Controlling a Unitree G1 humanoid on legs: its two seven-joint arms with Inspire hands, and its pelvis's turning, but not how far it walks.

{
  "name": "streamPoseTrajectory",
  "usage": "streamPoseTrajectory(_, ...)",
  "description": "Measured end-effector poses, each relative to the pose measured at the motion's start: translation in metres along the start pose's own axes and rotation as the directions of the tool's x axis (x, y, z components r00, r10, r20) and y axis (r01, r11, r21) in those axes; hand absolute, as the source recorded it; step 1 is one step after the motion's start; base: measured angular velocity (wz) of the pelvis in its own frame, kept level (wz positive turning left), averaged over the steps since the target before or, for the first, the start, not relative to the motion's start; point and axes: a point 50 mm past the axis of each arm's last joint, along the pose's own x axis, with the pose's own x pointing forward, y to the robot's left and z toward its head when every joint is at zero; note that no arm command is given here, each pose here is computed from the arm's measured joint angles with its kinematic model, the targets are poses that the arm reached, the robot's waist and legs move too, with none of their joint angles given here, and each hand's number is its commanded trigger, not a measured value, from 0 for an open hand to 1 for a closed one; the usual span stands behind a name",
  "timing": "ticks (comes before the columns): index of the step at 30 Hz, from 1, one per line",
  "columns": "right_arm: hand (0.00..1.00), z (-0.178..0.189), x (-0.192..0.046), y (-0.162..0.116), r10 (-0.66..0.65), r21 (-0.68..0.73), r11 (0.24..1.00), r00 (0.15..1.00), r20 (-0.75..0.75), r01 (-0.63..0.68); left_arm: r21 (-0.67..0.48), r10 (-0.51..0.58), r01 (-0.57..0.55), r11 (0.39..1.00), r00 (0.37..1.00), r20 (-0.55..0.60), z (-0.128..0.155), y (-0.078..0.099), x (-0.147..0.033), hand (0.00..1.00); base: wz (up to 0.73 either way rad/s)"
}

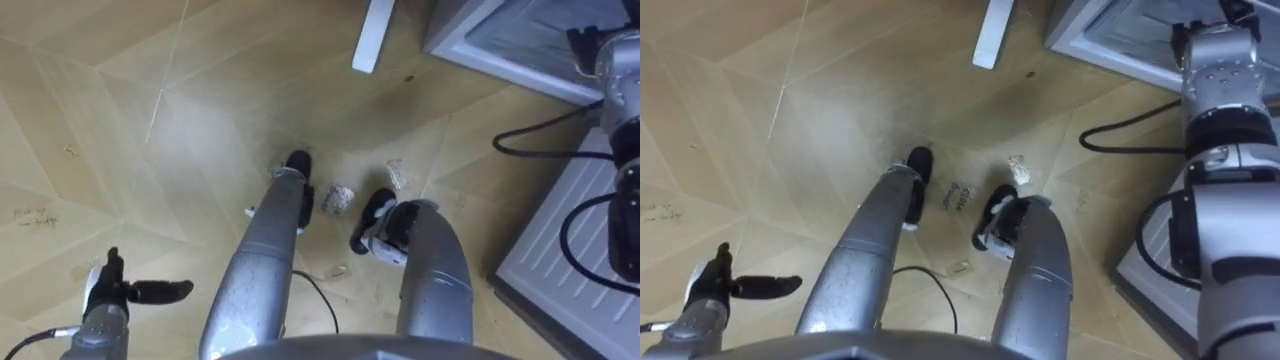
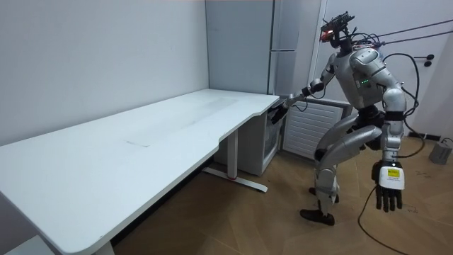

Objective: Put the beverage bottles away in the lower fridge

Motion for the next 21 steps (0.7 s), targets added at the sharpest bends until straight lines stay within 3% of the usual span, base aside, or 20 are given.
streamPoseTrajectory(7,0.00,0.004,-0.001,-0.001,-0.052,0.030,0.998,0.998,0.031,0.051,0.021,0.008,-0.007,1.000,0.997,-0.079,-0.029,0.005,-0.010,0.00,0.12)
streamPoseTrajectory(21,0.00,0.008,0.004,-0.018,-0.089,0.054,0.995,0.994,0.069,0.085,0.046,0.022,-0.019,0.999,0.998,-0.056,-0.027,0.015,-0.009,0.00,0.12)
